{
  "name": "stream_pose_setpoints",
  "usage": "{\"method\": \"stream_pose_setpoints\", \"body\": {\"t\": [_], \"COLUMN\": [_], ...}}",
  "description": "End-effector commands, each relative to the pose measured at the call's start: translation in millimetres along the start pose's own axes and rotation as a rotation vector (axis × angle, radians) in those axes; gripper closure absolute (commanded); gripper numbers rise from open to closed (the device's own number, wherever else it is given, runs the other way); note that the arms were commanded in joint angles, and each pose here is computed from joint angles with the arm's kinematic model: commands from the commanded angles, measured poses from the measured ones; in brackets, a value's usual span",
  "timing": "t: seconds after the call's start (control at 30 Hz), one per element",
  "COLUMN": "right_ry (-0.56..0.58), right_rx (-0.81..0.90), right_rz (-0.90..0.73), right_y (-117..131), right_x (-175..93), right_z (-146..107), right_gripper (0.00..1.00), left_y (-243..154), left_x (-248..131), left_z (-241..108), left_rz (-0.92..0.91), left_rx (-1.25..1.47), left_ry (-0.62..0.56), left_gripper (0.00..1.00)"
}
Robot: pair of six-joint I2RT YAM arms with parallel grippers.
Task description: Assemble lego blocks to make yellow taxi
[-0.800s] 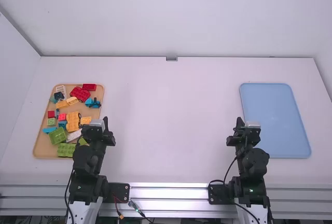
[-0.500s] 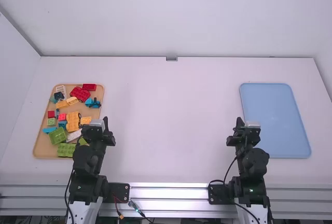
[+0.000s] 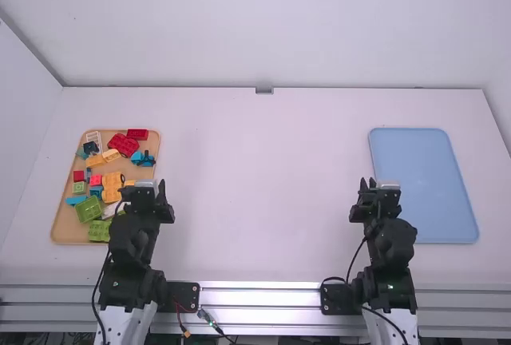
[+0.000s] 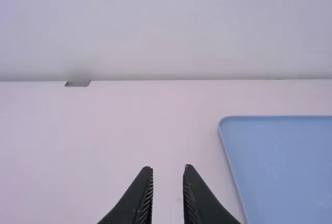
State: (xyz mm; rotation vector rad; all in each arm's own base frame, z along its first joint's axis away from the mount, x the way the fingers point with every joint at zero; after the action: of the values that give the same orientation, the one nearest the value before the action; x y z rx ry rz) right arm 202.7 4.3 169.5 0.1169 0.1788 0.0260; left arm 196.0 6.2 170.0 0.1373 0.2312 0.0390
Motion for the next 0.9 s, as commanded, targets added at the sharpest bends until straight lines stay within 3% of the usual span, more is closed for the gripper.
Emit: {"method": "stream_pose_setpoints", "body": {"t": [0.0, 0.53, 0.87], "right_ry": [-0.031, 0.046, 0.06], "right_rx": [-0.01, -0.048, -0.075], "right_rz": [0.008, 0.028, 0.048], "right_y": [3.5, 12.2, 18.2], "right_x": [-1.7, 25.5, 55.9], "right_z": [21.7, 69.0, 100.6], "right_gripper": [0.79, 0.49, 0.29], "left_y": [7.9, 64.7, 132.6], "left_x": [-3.7, 11.9, 39.1], "left_z": [19.2, 74.5, 92.5], "left_rz": [0.041, 0.244, 0.385], "left_rx": [-0.015, -0.109, -0.265], "left_ry": [-0.001, 0.384, 0.619], "left_gripper": [0.79, 0.49, 0.29]}}
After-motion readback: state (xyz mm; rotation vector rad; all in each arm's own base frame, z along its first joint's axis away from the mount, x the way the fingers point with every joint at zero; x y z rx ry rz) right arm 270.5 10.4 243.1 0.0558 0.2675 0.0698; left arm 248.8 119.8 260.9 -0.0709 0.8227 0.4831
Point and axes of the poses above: each hand's point on the last joint's axis, 136 mm out from that joint toward the fingers, its own x axis out along the fingers, its own y axis along the line the jaws close on, z = x × y, the point moved 5 cm from there along -x, back along the fingers, and after that the axes turned 8 degrees about x, right-handed, at the moved point
